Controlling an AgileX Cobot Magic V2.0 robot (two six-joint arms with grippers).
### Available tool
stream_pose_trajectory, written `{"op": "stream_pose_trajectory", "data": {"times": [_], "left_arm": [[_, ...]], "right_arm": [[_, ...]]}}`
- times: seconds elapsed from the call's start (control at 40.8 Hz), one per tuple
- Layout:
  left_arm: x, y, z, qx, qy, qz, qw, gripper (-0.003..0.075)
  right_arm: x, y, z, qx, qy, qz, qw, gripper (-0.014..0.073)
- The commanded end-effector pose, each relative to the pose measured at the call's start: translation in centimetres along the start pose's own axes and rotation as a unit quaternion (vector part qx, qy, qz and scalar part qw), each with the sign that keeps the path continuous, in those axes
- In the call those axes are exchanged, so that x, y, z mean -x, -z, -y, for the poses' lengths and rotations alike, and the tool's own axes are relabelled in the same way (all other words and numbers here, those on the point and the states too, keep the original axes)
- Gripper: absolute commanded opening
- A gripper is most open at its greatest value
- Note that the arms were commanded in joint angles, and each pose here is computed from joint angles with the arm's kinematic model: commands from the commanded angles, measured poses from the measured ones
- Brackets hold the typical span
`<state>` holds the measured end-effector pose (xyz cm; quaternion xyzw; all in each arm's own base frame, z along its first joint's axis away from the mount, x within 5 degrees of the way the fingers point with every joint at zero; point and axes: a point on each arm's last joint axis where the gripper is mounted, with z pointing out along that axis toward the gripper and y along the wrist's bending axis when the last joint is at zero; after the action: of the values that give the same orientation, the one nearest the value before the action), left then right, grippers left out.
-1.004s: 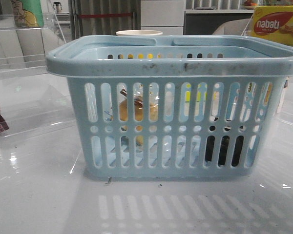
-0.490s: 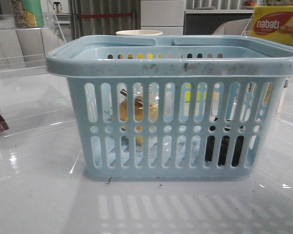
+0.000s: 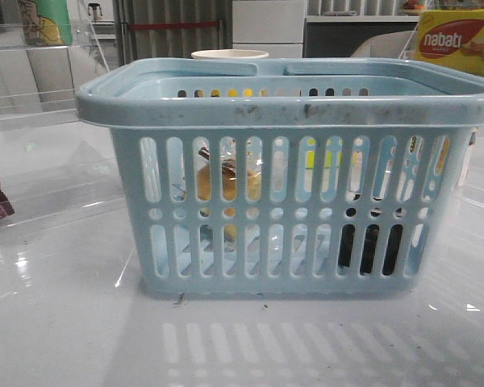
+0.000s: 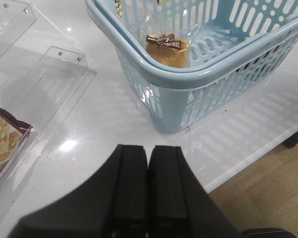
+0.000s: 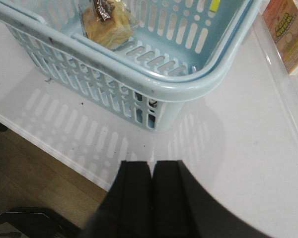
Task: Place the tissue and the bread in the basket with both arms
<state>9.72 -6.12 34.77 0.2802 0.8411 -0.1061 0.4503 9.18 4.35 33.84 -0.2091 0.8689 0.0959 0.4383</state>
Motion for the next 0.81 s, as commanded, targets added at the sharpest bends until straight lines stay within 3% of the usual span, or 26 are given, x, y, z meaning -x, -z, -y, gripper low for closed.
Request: {"op": "stream_pose_trajectory", "data": {"times": [0.0,0.416,0.539,0.661,0.784], "left_arm": [[1.3,0.4,0.0,0.000,0.002,0.046,0.999,0.0092],[1.3,0.5,0.0,0.001,0.002,0.051,0.999,0.0092],[1.0,1.5,-0.6,0.025,0.002,0.068,0.997,0.0092],[0.3,2.8,-1.5,0.077,0.027,0.134,0.988,0.0092],[-2.1,3.1,-2.0,0.141,0.044,0.217,0.965,0.0092]], "right_arm": [[1.1,0.5,0.2,-0.008,0.004,0.040,0.999,0.0057],[1.1,0.5,0.2,-0.008,0.004,0.040,0.999,0.0057],[1.1,0.5,0.2,-0.008,0.004,0.040,0.999,0.0057],[1.1,0.5,0.2,-0.008,0.004,0.040,0.999,0.0057],[1.1,0.5,0.2,-0.008,0.004,0.040,0.999,0.0057]]}}
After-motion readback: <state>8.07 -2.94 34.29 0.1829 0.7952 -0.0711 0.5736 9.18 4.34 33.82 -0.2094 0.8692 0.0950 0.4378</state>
